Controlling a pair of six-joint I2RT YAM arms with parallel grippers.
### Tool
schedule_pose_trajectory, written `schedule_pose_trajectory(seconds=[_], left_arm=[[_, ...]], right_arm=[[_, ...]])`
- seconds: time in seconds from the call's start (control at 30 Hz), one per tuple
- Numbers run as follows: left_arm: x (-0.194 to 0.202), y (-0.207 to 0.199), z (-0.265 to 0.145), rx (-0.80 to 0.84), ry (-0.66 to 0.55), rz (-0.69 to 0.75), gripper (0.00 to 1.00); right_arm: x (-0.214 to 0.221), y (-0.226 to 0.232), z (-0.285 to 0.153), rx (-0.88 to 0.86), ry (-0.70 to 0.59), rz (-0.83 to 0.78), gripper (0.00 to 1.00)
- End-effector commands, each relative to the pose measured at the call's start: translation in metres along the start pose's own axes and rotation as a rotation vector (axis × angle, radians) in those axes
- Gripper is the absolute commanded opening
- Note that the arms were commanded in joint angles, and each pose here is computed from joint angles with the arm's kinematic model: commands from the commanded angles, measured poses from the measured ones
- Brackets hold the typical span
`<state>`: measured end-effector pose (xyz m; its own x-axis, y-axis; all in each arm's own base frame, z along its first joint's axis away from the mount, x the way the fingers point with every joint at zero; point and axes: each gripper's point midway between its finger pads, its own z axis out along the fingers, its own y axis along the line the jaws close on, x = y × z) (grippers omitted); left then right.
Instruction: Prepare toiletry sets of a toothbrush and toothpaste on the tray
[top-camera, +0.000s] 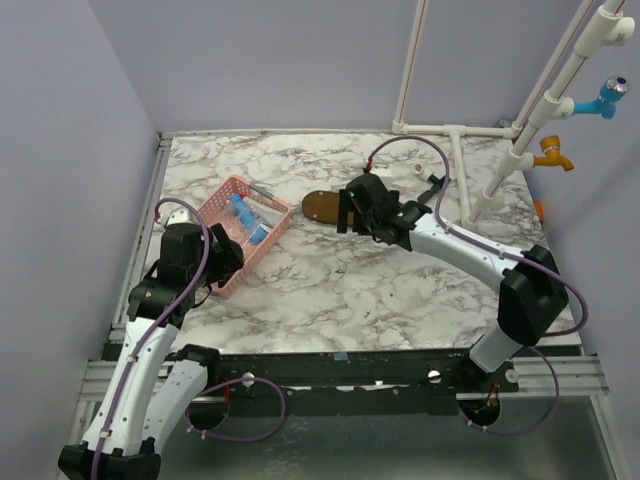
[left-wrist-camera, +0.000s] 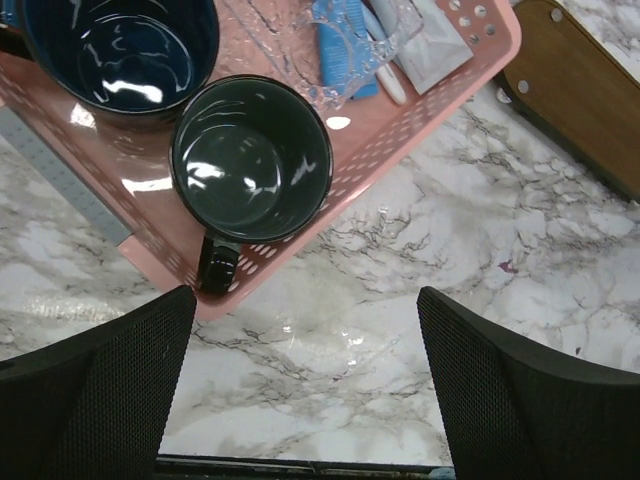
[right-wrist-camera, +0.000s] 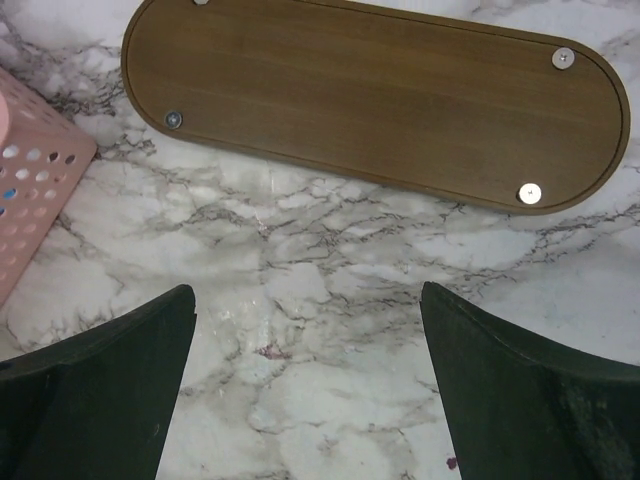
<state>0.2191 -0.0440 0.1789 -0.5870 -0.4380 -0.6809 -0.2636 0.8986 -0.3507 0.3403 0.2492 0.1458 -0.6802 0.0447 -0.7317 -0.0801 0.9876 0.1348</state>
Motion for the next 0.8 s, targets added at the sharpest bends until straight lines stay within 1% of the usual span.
schedule_pose_trajectory(seconds=[0.0,0.07,0.13,0.3,0.4,0.53,0.77], left_arm=[[0.000,-0.020,-0.004,0.137,-0.008,0.064,0.92],[0.005,-0.030,-0.005,0.212,-0.011,0.069,0.92],[0.007,-0.033,-0.007,0.243,-0.016,0.076,0.92],[0.005,-0.033,-0.012,0.257,-0.040,0.079,0.92],[0.005,-0.033,-0.013,0.260,-0.047,0.080,0.92],[0.006,-0.034,-0.013,0.262,-0.040,0.082,0.92],[0.007,-0.035,-0.012,0.266,-0.026,0.087,0.92]], right_arm=[[-0.024,-0.002,0.024,0.069,-0.061,0.094,0.96],[-0.030,-0.002,0.037,0.068,-0.054,0.123,0.96],[-0.038,-0.004,0.050,0.078,-0.054,0.143,0.96],[-0.058,-0.001,0.080,0.088,-0.058,0.137,0.96],[-0.063,-0.005,0.102,0.117,-0.044,0.136,0.97],[-0.073,-0.011,0.128,0.113,-0.033,0.158,0.97],[-0.080,-0.010,0.170,0.122,0.001,0.126,0.98]])
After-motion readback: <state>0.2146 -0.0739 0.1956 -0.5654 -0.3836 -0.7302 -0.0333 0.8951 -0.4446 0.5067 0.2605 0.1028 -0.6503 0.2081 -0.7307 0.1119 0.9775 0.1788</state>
